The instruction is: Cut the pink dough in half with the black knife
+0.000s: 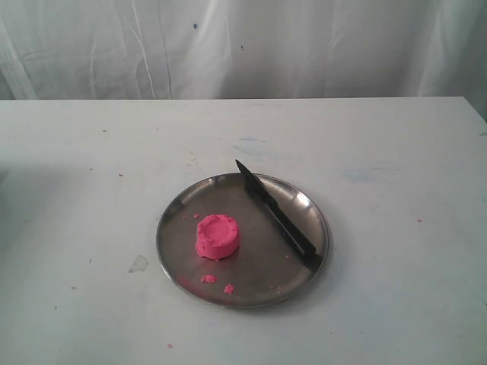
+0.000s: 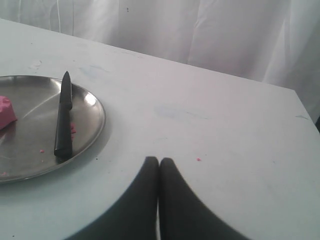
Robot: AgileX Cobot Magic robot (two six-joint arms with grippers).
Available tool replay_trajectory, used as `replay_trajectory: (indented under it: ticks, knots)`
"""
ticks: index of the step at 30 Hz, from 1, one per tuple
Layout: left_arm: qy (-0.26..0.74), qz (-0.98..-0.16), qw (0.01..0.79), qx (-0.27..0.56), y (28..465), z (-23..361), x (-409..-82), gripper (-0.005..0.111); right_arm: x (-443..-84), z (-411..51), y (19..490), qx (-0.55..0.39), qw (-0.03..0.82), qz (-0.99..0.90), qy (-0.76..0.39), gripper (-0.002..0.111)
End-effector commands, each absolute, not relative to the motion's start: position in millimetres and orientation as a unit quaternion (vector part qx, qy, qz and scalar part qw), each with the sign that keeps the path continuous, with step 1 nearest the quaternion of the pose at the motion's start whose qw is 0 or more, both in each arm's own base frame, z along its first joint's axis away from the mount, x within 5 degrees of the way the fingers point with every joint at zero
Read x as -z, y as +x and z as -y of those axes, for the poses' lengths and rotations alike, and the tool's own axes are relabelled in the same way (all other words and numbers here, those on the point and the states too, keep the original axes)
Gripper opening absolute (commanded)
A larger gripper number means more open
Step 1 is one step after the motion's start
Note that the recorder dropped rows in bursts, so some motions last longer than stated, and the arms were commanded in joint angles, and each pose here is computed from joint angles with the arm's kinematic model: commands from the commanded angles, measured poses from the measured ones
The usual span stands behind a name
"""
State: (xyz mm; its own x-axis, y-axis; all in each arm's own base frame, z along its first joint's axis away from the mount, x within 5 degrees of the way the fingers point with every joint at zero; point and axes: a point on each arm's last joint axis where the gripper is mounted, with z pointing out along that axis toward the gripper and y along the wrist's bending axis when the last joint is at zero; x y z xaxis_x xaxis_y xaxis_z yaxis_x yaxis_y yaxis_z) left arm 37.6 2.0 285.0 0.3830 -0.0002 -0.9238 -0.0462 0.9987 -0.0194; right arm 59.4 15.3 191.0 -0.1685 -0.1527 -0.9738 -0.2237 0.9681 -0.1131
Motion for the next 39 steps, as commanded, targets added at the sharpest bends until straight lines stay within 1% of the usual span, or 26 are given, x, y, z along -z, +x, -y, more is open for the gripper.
replay_trajectory:
  ticks: [1, 4, 5, 7, 9, 10, 12, 13, 15, 16, 18, 22, 25, 26, 28, 29, 31, 33, 34, 36, 39]
  knots:
    - [0.029, -0.621, 0.778, -0.088, 40.9, -3.1, -272.9, 0.0, -189.5, -15.2, 59.2, -0.02, 0.632, -0.763, -0.132, 0.0]
    - [0.028, -0.643, 0.76, -0.091, 41.9, -4.1, -267.8, 0.0, -193.3, -13.8, 60.2, -0.021, 0.648, -0.752, -0.116, 0.0]
    - [0.027, -0.651, 0.753, -0.091, 42.2, -4.5, -266.0, 0.0, -198.0, -12.0, 61.2, -0.037, 0.667, -0.739, -0.082, 0.0]
    - [0.025, -0.665, 0.741, -0.092, 42.5, -5.1, -262.7, 0.0, -210.8, -5.0, 62.5, -0.11, 0.711, -0.693, 0.047, 0.0]
    - [0.022, -0.686, 0.722, -0.093, 42.9, -6.0, -257.6, 0.0, -223.8, 7.8, 61.4, -0.219, 0.735, -0.604, 0.217, 0.0]
    - [0.02, -0.699, 0.709, -0.093, 43.0, -6.5, -254.3, 0.0, -232.7, 14.4, 59.1, -0.267, 0.744, -0.545, 0.281, 0.0]
    - [0.016, -0.724, 0.683, -0.092, 42.8, -7.5, -247.8, 0.0, -250.0, 27.0, 51.3, -0.339, 0.763, -0.417, 0.359, 0.0]
    - [0.014, -0.738, 0.668, -0.092, 42.5, -8.0, -244.1, 0.0, -258.7, 32.6, 46.1, -0.381, 0.765, -0.348, 0.386, 0.0]
    - [0.007, -0.758, 0.647, -0.086, 41.8, -8.4, -238.7, 0.0, -274.2, 40.0, 36.1, -0.444, 0.761, -0.241, 0.407, 0.0]
    - [0.004, -0.767, 0.637, -0.082, 41.4, -8.3, -236.3, 0.0, -281.6, 42.6, 31.4, -0.462, 0.761, -0.202, 0.408, 0.0]
    - [-0.004, -0.774, 0.63, -0.067, 41.1, -7.1, -234.3, 0.0, -292.4, 44.7, 25.6, -0.466, 0.77, -0.172, 0.4, 0.0]
    - [-0.017, -0.772, 0.634, -0.036, 41.5, -4.3, -234.7, 0.0, -301.1, 50.7, 14.6, -0.403, 0.821, -0.133, 0.382, 0.0]
    - [-0.018, -0.772, 0.634, -0.034, 41.5, -4.1, -234.7, 0.0, -311.0, 50.3, 7.5, -0.385, 0.844, -0.112, 0.356, 0.0]
    - [-0.018, -0.772, 0.634, -0.034, 41.5, -4.1, -234.7, 0.0, -316.4, 47.9, 6.2, -0.385, 0.85, -0.116, 0.339, 0.0]
    - [-0.018, -0.772, 0.634, -0.034, 41.5, -4.1, -234.7, 0.0, -335.8, 36.2, 1.3, -0.363, 0.883, -0.145, 0.26, 0.0]
    - [-0.018, -0.772, 0.635, -0.034, 41.5, -4.1, -234.8, 0.0, -348.5, 28.7, -3.7, -0.328, 0.908, -0.159, 0.205, 0.0]
    - [-0.018, -0.772, 0.635, -0.034, 41.5, -4.1, -234.8, 0.0, -375.5, 10.4, -10.2, -0.192, 0.958, -0.202, 0.072, 0.0]
    - [-0.018, -0.772, 0.635, -0.034, 41.5, -4.1, -234.8, 0.0, -395.0, -3.7, -5.6, -0.074, 0.962, -0.263, -0.031, 0.0]
    - [-0.018, -0.772, 0.635, -0.034, 41.5, -4.1, -234.8, 0.0, -404.1, -8.6, -0.4, -0.025, 0.953, -0.295, -0.072, 0.0]
    - [-0.018, -0.772, 0.635, -0.034, 41.5, -4.1, -234.8, 0.0, -415.2, -11.8, 17.0, 0.044, 0.924, -0.363, -0.114, 0.0]
    - [-0.018, -0.772, 0.635, -0.034, 41.5, -4.1, -234.8, 0.0, -416.5, -10.5, 57.2, 0.117, 0.857, -0.479, -0.147, 0.0]
